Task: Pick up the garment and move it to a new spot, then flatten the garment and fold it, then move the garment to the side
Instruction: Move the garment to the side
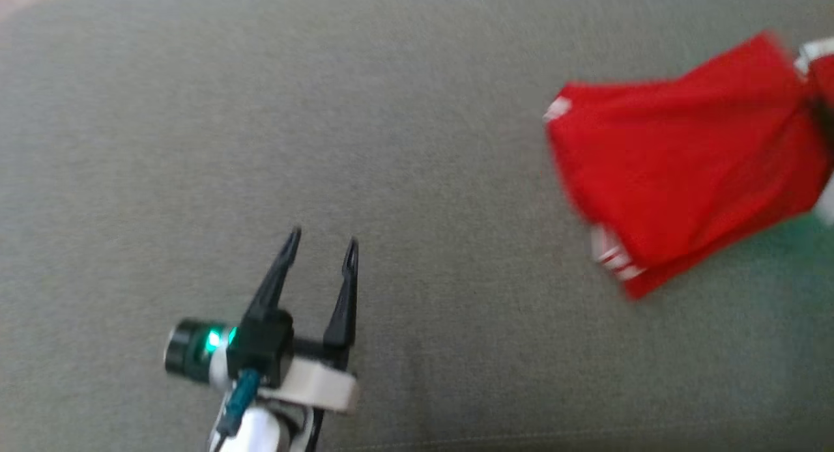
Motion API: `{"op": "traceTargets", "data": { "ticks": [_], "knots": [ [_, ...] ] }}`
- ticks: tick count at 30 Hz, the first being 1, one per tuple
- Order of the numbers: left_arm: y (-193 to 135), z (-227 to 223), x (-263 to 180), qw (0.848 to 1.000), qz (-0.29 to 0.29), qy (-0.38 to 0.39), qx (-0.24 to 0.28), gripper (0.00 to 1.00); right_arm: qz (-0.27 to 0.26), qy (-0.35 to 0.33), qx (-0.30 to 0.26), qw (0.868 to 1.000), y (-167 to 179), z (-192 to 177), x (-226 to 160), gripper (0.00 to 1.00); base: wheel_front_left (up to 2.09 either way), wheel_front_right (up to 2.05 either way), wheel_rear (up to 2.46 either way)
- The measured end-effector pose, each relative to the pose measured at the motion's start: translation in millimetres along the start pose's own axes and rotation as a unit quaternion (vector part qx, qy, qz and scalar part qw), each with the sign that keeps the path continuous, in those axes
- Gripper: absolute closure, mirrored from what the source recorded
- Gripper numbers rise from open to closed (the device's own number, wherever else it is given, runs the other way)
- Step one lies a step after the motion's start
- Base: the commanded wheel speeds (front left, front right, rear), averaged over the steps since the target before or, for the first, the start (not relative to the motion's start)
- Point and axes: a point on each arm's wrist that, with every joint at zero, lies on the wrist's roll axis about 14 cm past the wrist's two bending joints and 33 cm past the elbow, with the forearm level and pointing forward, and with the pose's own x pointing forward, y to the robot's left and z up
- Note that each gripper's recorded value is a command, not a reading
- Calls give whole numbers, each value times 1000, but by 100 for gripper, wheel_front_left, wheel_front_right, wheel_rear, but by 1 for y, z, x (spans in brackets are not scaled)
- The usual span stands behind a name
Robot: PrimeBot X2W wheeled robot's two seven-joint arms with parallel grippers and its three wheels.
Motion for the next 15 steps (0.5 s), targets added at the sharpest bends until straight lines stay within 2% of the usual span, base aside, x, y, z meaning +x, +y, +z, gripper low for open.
{"op": "traceTargets", "data": {
  "ticks": [6, 15],
  "knots": [
    [-16, 10, 40, 999, -39, -32, -4, 0, -84, 5, -55, 995, -78, 34, -6, 100, 0, 0, 0],
    [-27, -10, 71, 997, -67, -26, -12, 0, -175, 58, -106, 977, -156, 33, -13, 100, 0, 0, 0]
  ]
}}
